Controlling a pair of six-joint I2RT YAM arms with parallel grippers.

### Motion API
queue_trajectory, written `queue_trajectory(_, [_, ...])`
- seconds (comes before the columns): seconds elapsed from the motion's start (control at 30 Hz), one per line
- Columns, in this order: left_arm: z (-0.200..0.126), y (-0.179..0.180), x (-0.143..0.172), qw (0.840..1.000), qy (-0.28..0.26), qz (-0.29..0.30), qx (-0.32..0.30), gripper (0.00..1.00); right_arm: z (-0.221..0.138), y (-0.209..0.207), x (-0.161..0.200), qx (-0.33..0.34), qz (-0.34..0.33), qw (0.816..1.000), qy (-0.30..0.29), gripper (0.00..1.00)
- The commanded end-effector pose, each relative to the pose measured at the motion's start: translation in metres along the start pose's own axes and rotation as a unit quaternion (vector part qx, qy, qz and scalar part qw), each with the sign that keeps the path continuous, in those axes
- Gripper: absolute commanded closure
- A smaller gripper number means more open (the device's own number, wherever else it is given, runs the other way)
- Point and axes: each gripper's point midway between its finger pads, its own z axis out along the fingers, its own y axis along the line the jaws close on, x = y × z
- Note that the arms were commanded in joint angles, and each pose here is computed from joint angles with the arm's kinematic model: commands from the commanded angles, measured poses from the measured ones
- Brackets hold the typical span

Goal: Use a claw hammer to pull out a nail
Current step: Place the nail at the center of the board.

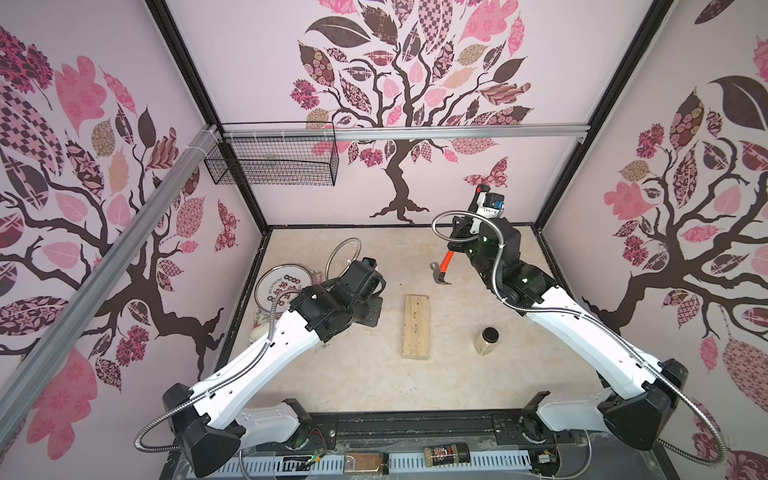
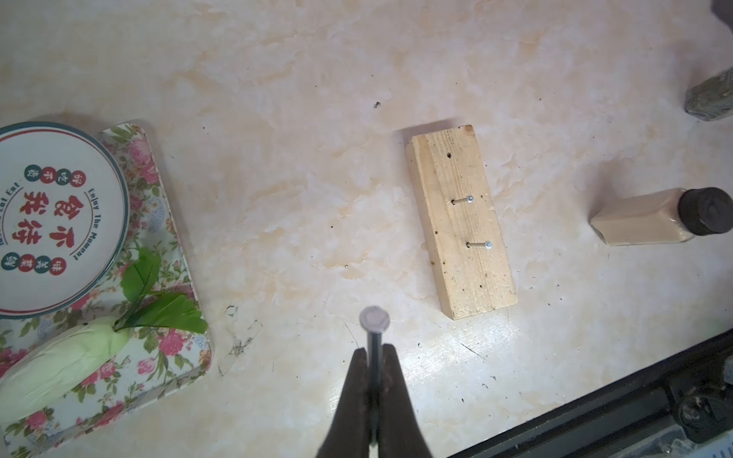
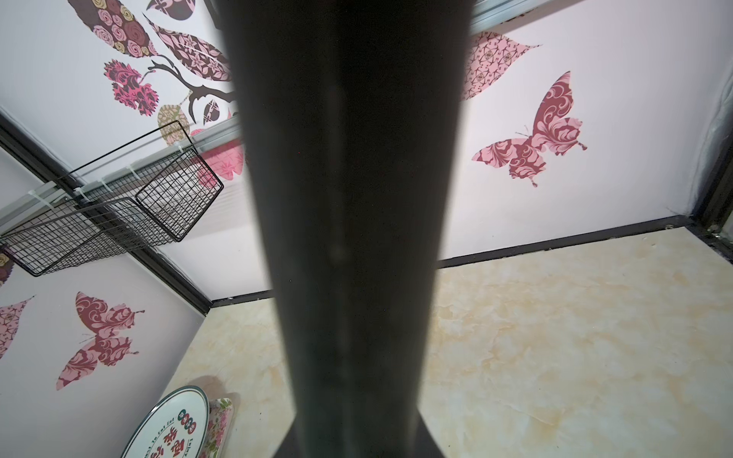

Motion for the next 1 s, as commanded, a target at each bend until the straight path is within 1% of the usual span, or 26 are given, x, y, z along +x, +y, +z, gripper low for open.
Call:
queue_trajectory(0.0, [0.013, 0.011, 0.018, 0.999, 0.025, -0.017, -0.028, 1.00, -0.025, 0.018, -0.056, -0.045, 0.038, 0.996, -0.069, 0.93])
queue_trajectory(0.33, [0.051, 0.015, 0.057, 0.994, 0.071, -0.065, -0.042, 1.00, -0.026, 0.016, -0.052, -0.046, 0.040, 0.996, -0.066, 0.92])
queue_trajectory(0.47, [0.067, 0.010, 0.074, 0.991, 0.096, -0.087, -0.032, 1.00, -0.026, 0.017, -0.050, -0.048, 0.038, 0.996, -0.063, 0.92])
queue_trajectory(0.53, [0.075, 0.007, 0.087, 0.988, 0.118, -0.097, -0.025, 1.00, -0.027, 0.016, -0.048, -0.048, 0.038, 0.996, -0.061, 0.92])
queue_trajectory(0.77, [0.091, 0.015, 0.114, 0.981, 0.150, -0.113, -0.051, 1.00, -0.025, 0.016, -0.043, -0.051, 0.036, 0.996, -0.057, 0.92])
queue_trajectory(0.97, [0.106, 0.013, 0.138, 0.974, 0.177, -0.134, -0.047, 1.00, -0.022, 0.018, -0.039, -0.054, 0.033, 0.997, -0.052, 0.92])
